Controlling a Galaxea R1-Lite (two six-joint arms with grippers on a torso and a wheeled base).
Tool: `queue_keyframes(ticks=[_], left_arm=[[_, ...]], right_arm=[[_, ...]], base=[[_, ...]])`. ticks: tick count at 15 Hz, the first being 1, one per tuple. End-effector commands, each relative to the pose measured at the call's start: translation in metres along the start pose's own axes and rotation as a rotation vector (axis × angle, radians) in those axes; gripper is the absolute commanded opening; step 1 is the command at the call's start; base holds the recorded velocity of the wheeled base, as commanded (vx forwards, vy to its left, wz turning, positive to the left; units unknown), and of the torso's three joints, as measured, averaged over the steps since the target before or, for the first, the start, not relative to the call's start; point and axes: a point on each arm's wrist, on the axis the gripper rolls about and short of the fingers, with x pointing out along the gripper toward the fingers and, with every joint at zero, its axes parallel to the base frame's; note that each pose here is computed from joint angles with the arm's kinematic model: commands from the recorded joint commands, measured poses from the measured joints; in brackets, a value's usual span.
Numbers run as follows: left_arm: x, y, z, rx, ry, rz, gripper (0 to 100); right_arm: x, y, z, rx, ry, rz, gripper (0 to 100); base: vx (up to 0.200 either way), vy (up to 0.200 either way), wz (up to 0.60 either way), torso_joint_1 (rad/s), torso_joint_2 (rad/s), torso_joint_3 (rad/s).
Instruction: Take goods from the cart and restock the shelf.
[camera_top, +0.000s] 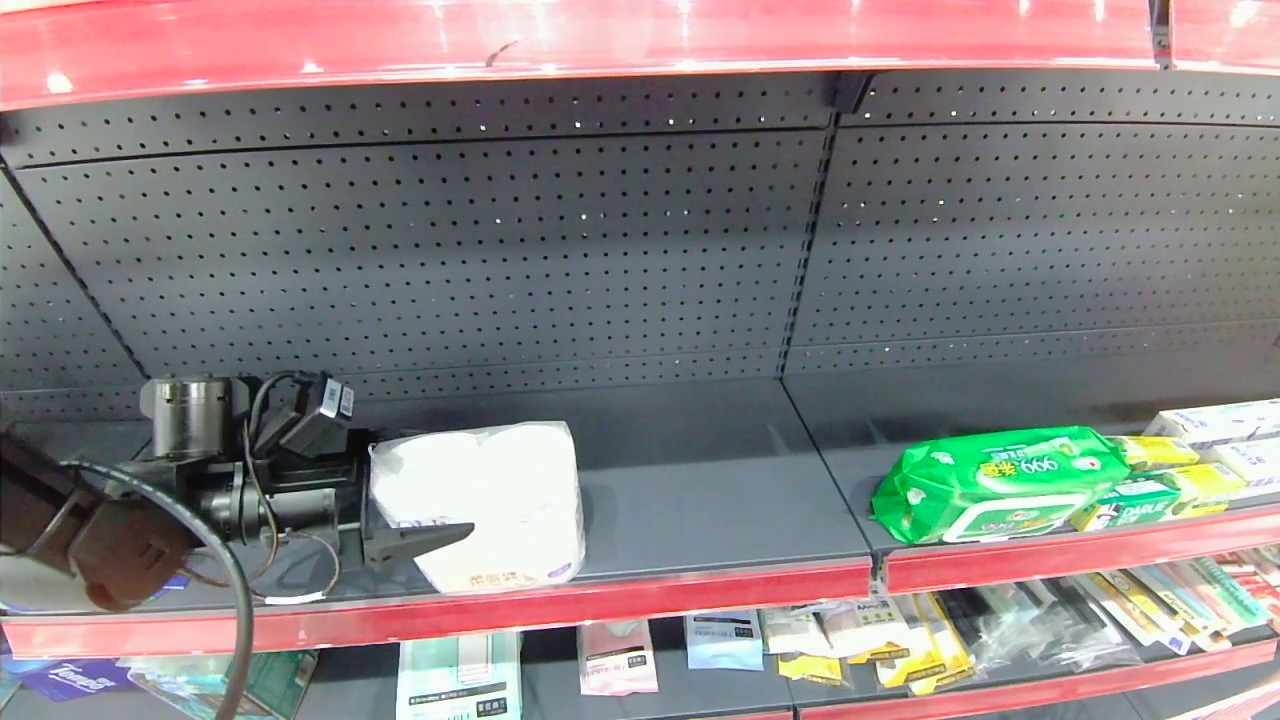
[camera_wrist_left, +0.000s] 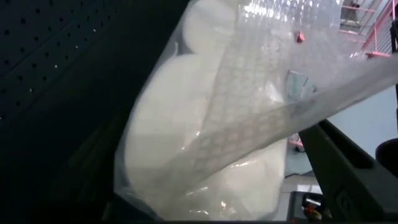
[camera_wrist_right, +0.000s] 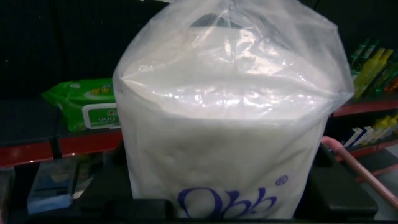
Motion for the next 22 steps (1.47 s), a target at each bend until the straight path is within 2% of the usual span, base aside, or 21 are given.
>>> queue_keyframes(ticks=[1,2,3,4,8,9,10,12,14,15,16,17,18,20,21,22], left_arm=[[-0.013,-0.004,0.022,0.01,-0.03,0.034,100],[-0.019,-0.009,0.037,-0.011,-0.05,0.046,100],[-0.021,-0.01,0.042,-0.015,-0.058,0.049,100],[-0.025,-0.011,0.058,-0.018,-0.084,0.058,100],[-0.028,-0.008,0.075,-0.002,-0.143,0.088,100],[-0.03,-0.005,0.081,-0.02,-0.166,0.149,100],[-0.03,-0.003,0.087,-0.046,-0.19,0.222,100],[-0.021,0.001,0.096,-0.114,-0.247,0.464,100],[-0.013,0.001,0.101,-0.172,-0.282,0.715,100],[-0.014,0.005,0.103,-0.186,-0.286,0.842,100],[-0.017,0.008,0.102,-0.224,-0.259,1.013,100],[-0.021,0.005,0.1,-0.253,-0.241,1.161,100],[-0.026,-0.005,0.1,-0.269,-0.231,1.195,100],[-0.047,-0.058,0.091,-0.33,-0.124,1.101,100],[-0.056,-0.081,0.092,-0.347,-0.097,1.043,100],[-0.065,-0.099,0.095,-0.353,-0.09,0.996,100]], right_arm=[[0.001,0.001,-0.001,-0.003,0.003,0.004,0],[0.001,0.001,-0.002,-0.004,0.006,0.005,0],[0.001,0.001,-0.003,-0.006,0.01,0.006,0],[0.001,0.002,-0.003,-0.005,0.011,0.006,0],[0.002,0.003,-0.005,-0.009,0.018,0.013,0],[0.003,0.003,-0.007,-0.01,0.02,0.016,0],[0.003,0.003,-0.007,-0.01,0.02,0.016,0],[0.003,0.004,-0.008,-0.011,0.024,0.024,0],[0.004,0.004,-0.009,-0.013,0.027,0.028,0],[0.005,0.005,-0.009,-0.014,0.029,0.028,0],[0.007,0.005,-0.008,-0.018,0.037,0.03,0],[0.009,0.006,-0.007,-0.023,0.048,0.032,0],[0.012,0.008,-0.007,-0.031,0.062,0.035,0],[0.025,0.012,0.004,-0.059,0.113,0.052,0],[0.033,0.014,0.01,-0.069,0.136,0.063,0],[0.039,0.017,0.013,-0.072,0.154,0.073,0]], base=[[0.0,0.0,0.0,0.0,0.0,0.0],[0.0,0.0,0.0,0.0,0.0,0.0],[0.0,0.0,0.0,0.0,0.0,0.0],[0.0,0.0,0.0,0.0,0.0,0.0],[0.0,0.0,0.0,0.0,0.0,0.0],[0.0,0.0,0.0,0.0,0.0,0.0],[0.0,0.0,0.0,0.0,0.0,0.0],[0.0,0.0,0.0,0.0,0.0,0.0],[0.0,0.0,0.0,0.0,0.0,0.0],[0.0,0.0,0.0,0.0,0.0,0.0],[0.0,0.0,0.0,0.0,0.0,0.0],[0.0,0.0,0.0,0.0,0.0,0.0],[0.0,0.0,0.0,0.0,0.0,0.0],[0.0,0.0,0.0,0.0,0.0,0.0],[0.0,0.0,0.0,0.0,0.0,0.0],[0.0,0.0,0.0,0.0,0.0,0.0]])
